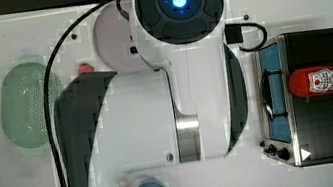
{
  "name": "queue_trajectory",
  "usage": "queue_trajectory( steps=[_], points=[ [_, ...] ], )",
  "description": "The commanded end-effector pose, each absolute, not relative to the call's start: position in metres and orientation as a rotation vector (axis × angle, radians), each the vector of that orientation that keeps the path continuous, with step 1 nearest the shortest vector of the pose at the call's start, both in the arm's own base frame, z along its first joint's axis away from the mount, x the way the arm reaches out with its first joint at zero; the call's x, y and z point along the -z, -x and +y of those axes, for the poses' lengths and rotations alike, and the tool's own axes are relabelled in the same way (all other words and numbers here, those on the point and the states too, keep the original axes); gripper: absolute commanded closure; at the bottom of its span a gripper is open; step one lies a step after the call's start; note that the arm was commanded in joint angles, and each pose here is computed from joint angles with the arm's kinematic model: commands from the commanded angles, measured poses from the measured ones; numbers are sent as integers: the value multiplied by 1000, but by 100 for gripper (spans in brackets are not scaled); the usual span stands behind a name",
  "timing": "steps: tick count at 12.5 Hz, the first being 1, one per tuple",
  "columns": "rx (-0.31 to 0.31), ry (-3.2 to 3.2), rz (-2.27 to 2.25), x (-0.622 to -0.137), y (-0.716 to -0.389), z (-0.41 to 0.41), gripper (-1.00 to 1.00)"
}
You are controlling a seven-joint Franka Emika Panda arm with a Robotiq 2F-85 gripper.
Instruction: Pick Ketchup from oven and place it on table.
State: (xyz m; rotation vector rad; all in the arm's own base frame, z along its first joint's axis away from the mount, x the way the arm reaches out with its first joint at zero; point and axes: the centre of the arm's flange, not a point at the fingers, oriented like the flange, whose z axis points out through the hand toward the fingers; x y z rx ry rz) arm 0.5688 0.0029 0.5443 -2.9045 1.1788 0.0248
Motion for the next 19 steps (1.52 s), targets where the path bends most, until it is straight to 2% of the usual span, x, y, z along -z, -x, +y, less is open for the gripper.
queue_trajectory(
  steps=[1,3,6,10,16,19],
  points=[
    [31,2819,1350,-632,-473,-38,-58],
    [33,2814,1356,-632,-473,-41,-99],
    [44,2768,1423,-631,-474,-69,-100],
    [86,2606,1650,-613,-475,-165,-100],
    [216,2404,1951,-560,-477,-295,-100],
    [186,2385,2060,-522,-488,-331,-100]
  ],
)
